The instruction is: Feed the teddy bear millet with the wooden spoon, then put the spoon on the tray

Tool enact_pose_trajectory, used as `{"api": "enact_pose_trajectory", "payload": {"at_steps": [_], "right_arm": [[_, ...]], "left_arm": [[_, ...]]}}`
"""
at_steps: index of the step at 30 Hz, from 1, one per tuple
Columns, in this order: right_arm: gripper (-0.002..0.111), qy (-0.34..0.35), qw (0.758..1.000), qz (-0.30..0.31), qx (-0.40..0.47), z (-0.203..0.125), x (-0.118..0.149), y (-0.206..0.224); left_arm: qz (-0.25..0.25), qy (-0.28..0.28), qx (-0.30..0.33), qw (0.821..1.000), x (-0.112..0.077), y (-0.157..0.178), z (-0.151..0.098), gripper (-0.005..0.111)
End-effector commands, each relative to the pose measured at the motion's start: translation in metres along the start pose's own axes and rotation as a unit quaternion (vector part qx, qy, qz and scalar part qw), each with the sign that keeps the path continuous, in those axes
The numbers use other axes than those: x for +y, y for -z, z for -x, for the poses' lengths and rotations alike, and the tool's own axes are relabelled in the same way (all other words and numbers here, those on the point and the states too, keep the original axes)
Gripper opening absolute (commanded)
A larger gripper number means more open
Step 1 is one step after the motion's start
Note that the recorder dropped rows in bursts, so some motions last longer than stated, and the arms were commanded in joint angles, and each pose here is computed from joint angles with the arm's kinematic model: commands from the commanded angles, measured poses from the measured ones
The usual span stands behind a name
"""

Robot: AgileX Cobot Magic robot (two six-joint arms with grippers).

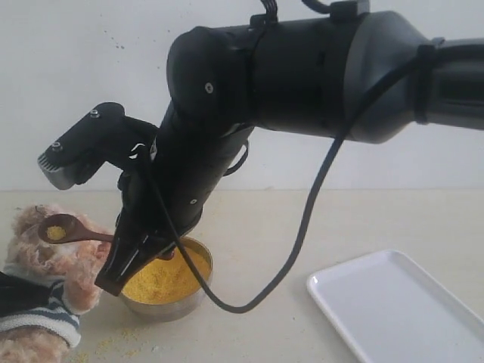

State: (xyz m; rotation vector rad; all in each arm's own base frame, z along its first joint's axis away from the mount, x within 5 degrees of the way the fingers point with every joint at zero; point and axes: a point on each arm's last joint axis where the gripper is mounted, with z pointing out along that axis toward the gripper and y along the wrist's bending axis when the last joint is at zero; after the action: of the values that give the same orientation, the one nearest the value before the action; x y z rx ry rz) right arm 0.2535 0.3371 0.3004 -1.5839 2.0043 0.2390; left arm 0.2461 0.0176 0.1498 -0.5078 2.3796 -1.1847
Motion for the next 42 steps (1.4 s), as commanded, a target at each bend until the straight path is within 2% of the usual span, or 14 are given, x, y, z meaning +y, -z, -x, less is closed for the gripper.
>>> {"api": "enact_pose_trajectory", "payload": {"at_steps": [1, 9, 19, 23, 33, 42], "right_arm": [[0.000, 0.048, 0.998, -0.027, 0.011, 0.003, 0.005, 0.002], [0.000, 0.101, 0.988, -0.118, 0.000, 0.018, 0.019, 0.005], [0.000, 0.139, 0.979, -0.141, 0.048, 0.015, 0.030, -0.024], [0.000, 0.155, 0.966, -0.197, 0.060, 0.018, 0.039, -0.035], [0.000, 0.171, 0.954, -0.237, 0.063, 0.022, 0.047, -0.035], [0.000, 0.214, 0.932, -0.284, 0.075, 0.027, 0.056, -0.029]], "left_arm": [[-0.015, -0.006, -0.005, 1.000, -0.003, 0.001, 0.000, 0.004], [-0.015, -0.006, -0.005, 1.000, -0.003, 0.001, 0.000, 0.004], [-0.018, -0.006, -0.003, 1.000, -0.004, 0.001, 0.000, 0.004], [-0.018, -0.006, -0.003, 1.000, -0.004, 0.001, 0.000, 0.004], [-0.018, -0.006, -0.003, 1.000, -0.004, 0.001, 0.000, 0.004], [-0.018, -0.007, -0.003, 1.000, -0.004, 0.001, 0.000, 0.004]]}}
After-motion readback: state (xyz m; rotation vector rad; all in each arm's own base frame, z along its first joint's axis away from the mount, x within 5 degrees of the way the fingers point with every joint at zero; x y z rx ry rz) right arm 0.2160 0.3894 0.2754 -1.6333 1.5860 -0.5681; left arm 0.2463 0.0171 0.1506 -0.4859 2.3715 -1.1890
